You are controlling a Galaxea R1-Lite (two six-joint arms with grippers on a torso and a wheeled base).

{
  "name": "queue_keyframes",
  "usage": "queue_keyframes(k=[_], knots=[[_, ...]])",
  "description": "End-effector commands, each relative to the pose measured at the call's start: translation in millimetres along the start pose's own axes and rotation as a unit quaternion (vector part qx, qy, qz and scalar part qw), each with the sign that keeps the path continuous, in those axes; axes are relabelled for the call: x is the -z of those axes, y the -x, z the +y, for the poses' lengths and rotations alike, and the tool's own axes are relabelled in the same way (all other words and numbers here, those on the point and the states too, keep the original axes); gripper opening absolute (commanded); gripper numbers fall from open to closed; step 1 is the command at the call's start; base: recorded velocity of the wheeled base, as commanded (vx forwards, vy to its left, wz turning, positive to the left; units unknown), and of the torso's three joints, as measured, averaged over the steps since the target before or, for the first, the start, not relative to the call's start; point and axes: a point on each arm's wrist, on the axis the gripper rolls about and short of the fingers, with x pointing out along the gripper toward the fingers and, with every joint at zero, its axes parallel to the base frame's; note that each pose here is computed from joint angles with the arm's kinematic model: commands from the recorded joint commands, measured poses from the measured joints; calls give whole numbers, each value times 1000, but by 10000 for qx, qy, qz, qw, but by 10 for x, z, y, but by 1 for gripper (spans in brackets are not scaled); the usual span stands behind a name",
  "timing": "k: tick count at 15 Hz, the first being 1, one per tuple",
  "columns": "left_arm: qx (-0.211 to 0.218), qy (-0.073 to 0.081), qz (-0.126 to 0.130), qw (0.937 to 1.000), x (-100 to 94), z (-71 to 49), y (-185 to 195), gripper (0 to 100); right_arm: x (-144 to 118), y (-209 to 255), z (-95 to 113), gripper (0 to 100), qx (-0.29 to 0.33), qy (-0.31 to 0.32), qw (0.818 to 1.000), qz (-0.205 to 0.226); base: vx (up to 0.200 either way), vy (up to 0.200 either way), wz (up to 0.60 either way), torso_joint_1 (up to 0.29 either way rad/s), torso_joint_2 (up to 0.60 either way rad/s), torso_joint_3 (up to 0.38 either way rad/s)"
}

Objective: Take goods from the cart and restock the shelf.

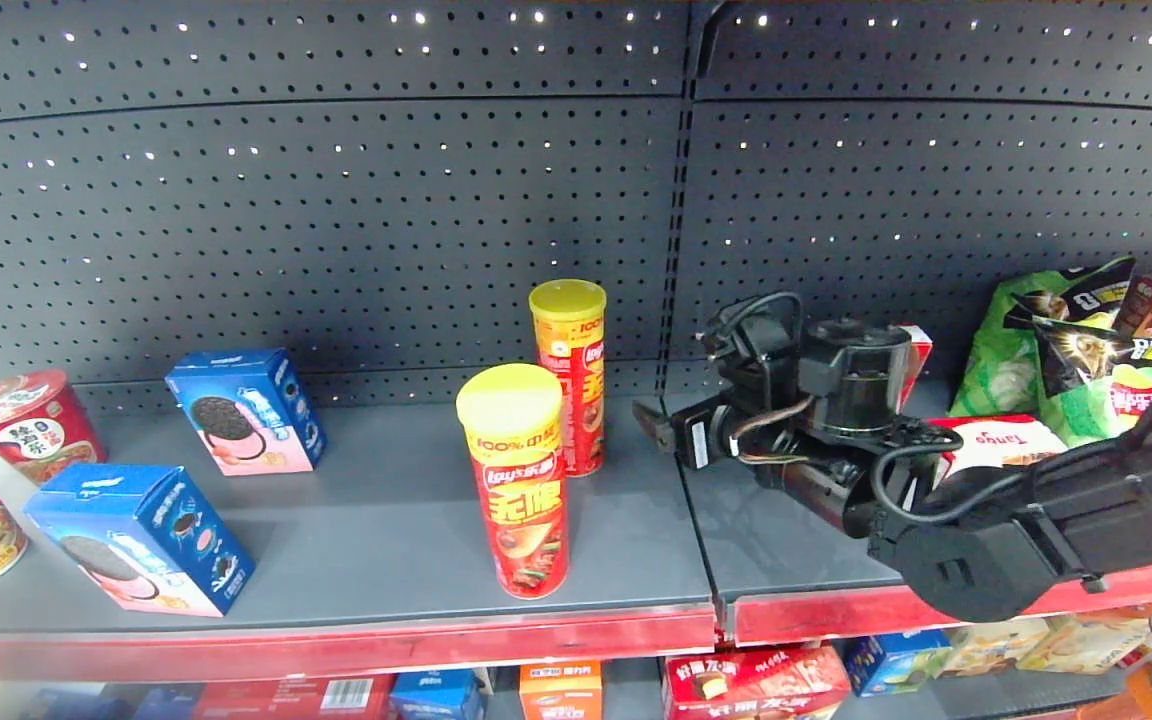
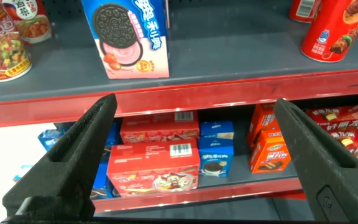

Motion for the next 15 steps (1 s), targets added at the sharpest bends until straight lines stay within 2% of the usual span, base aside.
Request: queue_keyframes(k=[1,4,5,6,8,9,10,11,13,15], knots=[[-1,0,10,10000,0,0,-1,100,-455,317,-166,100,144,-123,9979,-619,0,0,0,0,0,0],[-1,0,2,10000,-1,0,-1,100,-818,796,-541,100,859,-258,9897,-1114,0,0,0,0,0,0],[-1,0,10,10000,0,0,-1,100,-835,836,-562,100,902,-266,9889,-1146,0,0,0,0,0,0],[-1,0,10,10000,0,0,-1,100,-933,1366,-900,100,1478,-260,9787,-1399,0,0,0,0,0,0],[-1,0,10,10000,0,0,-1,100,-948,2128,-1235,100,2237,-103,9599,-1685,0,0,0,0,0,0],[-1,0,10,10000,0,0,-1,100,-894,2341,-1267,100,2351,-30,9573,-1682,0,0,0,0,0,0],[-1,0,10,10000,0,0,-1,100,-657,2685,-1230,100,2459,76,9570,-1535,0,0,0,0,0,0],[-1,0,10,10000,0,0,-1,100,-465,2823,-1178,100,2558,86,9562,-1419,0,0,0,0,0,0],[-1,0,10,10000,0,0,-1,100,-110,2958,-1137,100,2903,46,9508,-1081,0,0,0,0,0,0],[-1,0,10,10000,0,0,-1,100,240,3088,-1015,100,2891,-175,9535,-836,0,0,0,0,0,0]])
